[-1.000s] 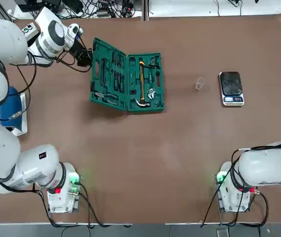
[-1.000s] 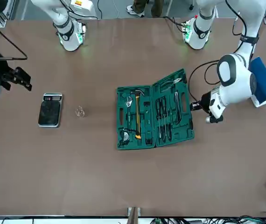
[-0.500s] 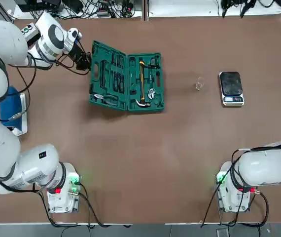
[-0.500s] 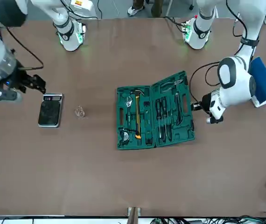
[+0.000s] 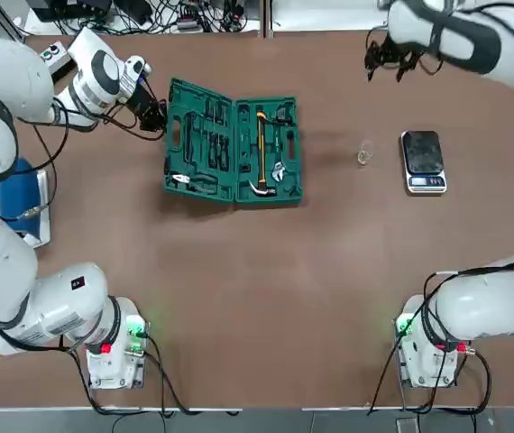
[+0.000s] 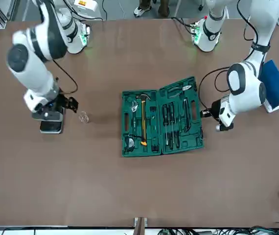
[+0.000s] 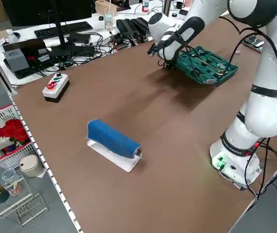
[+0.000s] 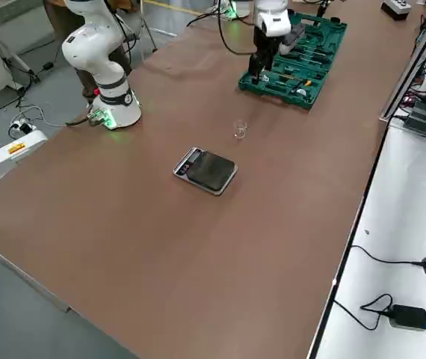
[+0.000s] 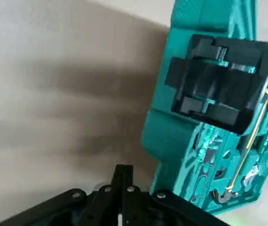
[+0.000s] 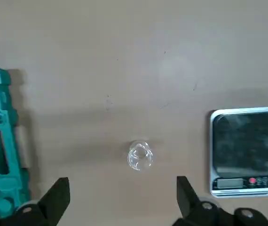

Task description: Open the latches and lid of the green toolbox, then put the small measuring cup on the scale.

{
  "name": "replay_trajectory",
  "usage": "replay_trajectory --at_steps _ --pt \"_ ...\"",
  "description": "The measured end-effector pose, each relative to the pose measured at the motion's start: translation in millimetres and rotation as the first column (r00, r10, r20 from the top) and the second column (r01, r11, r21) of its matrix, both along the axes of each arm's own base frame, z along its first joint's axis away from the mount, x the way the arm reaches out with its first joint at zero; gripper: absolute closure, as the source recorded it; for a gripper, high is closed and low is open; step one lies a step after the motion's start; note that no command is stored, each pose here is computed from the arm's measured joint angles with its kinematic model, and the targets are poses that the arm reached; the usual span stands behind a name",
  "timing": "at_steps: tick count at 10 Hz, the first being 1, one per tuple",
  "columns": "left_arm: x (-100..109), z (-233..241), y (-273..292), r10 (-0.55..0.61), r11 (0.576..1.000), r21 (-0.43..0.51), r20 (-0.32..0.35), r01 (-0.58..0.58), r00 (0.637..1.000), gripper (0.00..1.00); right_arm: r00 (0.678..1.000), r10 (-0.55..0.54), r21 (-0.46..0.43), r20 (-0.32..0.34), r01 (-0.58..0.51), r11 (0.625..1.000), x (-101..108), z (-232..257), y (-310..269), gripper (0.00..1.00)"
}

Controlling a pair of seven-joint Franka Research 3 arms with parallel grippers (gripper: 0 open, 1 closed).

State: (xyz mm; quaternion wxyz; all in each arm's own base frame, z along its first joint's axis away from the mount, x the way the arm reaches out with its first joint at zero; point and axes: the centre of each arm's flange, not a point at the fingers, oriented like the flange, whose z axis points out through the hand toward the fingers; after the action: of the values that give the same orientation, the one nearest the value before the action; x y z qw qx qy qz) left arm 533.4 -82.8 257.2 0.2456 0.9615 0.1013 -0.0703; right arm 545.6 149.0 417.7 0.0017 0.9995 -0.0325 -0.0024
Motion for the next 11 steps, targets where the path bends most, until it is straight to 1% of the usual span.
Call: replay_trajectory --at_steps 2,5,6,8,9,11 --pt "0.5 -11.5 1.6 -0.001 1.0 0.012 0.002 0.001 1.0 0.99 1.0 -0.012 0.0 -0.023 0.012 1.0 -10.3 -47.8 -5.9 0.0" --pt "1.8 -34.6 4.5 0.006 1.0 0.029 0.009 -0.006 1.0 0.99 0.999 -0.042 0.014 -0.029 0.043 0.999 -20.0 -109.7 -7.2 0.02" --pt "2.3 -41.9 5.5 0.011 0.999 0.032 0.012 -0.011 1.0 0.99 0.998 -0.048 0.017 -0.033 0.049 0.999 -21.4 -121.5 -6.3 0.03" --pt "2.9 -55.8 7.6 0.002 0.999 0.05 0.023 -0.003 1.0 0.99 0.997 -0.071 0.033 -0.009 0.071 0.997 -23.4 -139.3 0.7 0.03" --pt "2.9 -60.7 6.4 -0.004 0.999 0.051 0.02 0.003 1.0 0.99 0.997 -0.073 0.038 -0.007 0.074 0.997 -25.7 -148.3 4.1 0.04" --pt "5.8 -58.1 8.4 -0.007 0.998 0.055 0.029 0.006 1.0 0.99 0.997 -0.073 0.045 -0.009 0.073 0.996 -27.5 -160.2 10.0 0.04"
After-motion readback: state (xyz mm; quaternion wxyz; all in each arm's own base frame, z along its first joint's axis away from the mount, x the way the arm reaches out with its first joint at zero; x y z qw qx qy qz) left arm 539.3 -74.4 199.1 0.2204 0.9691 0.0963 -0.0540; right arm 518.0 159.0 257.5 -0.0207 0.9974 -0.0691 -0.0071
